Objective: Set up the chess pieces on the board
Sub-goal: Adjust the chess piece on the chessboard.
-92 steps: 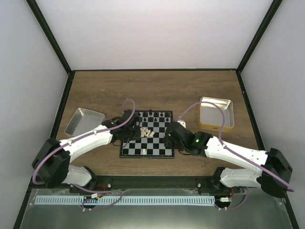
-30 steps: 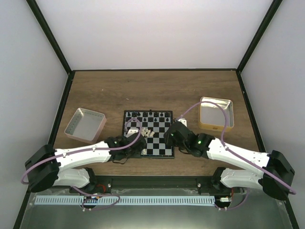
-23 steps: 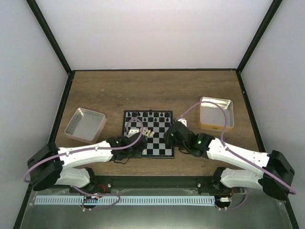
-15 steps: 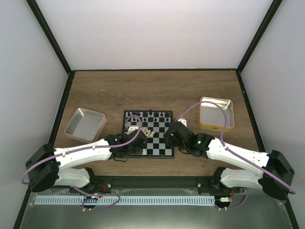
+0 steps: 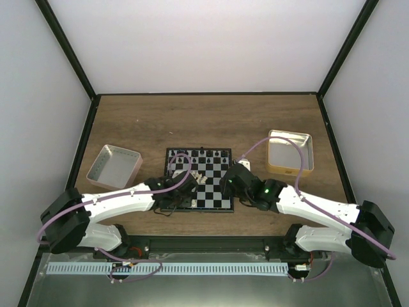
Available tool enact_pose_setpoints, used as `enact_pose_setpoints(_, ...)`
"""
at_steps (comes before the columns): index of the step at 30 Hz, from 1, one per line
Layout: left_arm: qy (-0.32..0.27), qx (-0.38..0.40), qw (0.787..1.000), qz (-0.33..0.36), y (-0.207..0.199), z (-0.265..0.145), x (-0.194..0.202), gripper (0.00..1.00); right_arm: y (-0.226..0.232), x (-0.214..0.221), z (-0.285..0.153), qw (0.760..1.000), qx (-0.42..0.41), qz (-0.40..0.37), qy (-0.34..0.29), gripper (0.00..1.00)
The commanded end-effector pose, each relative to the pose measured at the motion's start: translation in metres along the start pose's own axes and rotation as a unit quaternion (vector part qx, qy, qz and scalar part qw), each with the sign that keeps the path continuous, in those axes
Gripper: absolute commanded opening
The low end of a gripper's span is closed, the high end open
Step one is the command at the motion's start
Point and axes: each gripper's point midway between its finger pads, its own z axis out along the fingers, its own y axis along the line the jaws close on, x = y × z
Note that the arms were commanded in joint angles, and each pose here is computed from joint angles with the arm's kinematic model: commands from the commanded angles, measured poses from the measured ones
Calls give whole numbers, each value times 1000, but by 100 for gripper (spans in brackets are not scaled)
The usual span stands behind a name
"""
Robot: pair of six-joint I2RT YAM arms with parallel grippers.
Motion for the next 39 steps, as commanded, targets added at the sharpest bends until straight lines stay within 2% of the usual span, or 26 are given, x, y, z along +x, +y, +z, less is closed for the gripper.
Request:
enact_pose_setpoints(1,-7,0,1000,-3,-4,-1,-8,23,-2,-5,-1,1000,0,8,-11,42)
enact_pose_setpoints(9,2,-7,1000,28,-4,-1,-7,15,-3,-4,0,1000,3,7,-10,42)
enact_pose_setpoints(24,33,6,998,57,-5,-3,5,11,-4,-1,2,1000,2,9,-5,42)
enact_pose_setpoints(39,47,-13,997,67,2,-4,10,9,-5,1,3,1000,2,12,-2,42)
